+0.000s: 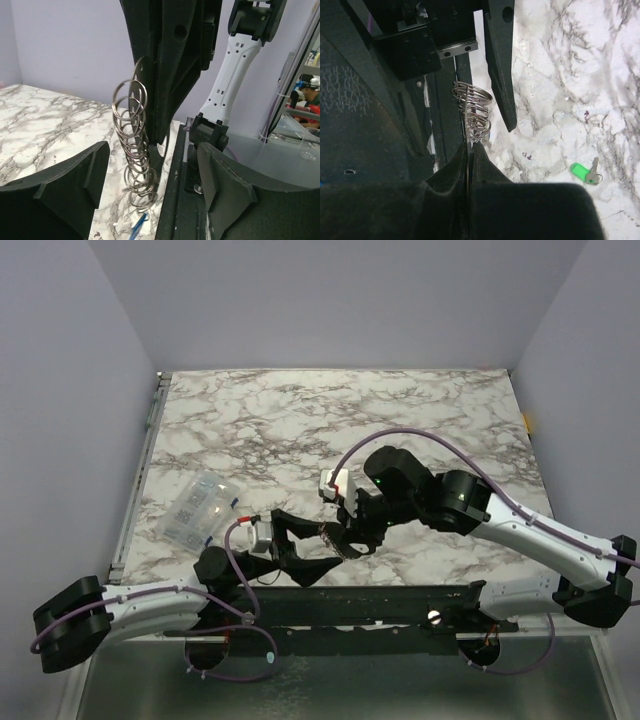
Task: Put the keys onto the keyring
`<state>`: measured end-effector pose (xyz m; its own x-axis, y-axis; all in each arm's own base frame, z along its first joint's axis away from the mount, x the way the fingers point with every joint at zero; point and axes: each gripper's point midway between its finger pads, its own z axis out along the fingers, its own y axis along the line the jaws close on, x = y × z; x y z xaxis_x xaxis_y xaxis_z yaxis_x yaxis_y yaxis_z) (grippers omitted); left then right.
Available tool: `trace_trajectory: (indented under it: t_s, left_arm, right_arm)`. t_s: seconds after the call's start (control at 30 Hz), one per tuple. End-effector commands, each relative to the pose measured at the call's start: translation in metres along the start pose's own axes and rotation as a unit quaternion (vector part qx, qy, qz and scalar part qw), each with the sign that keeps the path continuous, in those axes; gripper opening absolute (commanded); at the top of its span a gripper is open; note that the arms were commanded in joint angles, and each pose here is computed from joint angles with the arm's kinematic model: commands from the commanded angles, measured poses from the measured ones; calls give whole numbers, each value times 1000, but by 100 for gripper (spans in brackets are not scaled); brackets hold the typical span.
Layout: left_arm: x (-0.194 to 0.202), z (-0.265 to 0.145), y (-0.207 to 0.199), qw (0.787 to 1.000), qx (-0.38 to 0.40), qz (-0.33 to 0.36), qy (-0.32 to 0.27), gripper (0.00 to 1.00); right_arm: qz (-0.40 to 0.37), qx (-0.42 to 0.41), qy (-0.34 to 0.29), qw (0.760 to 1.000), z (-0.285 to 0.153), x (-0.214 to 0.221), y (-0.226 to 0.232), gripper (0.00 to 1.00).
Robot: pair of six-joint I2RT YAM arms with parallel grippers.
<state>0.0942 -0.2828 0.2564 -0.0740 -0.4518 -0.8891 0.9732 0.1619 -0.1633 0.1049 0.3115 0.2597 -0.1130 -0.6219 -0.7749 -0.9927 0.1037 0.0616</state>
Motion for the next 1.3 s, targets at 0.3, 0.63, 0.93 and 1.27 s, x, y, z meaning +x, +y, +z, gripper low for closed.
trace_trajectory:
  t_s: [0.3,0.63,0.93,1.27]
  left_arm:
    - [-19,2,-11,996,35,47,-73,37]
    - [-16,1,-17,995,55,55,-70,0]
    - [-18,0,-22,994,68,51,-72,0]
    - [-16,2,-21,994,66,52,-69,0]
  right_arm:
    - [16,-63,-9,998,-6,-17,24,1]
    - [20,-54,-12,998,-1,-23,20,1]
    - [9,-22,-23,999,-6,-41,7,58]
    - [3,-5,-12,1000,0,-48,-4,42]
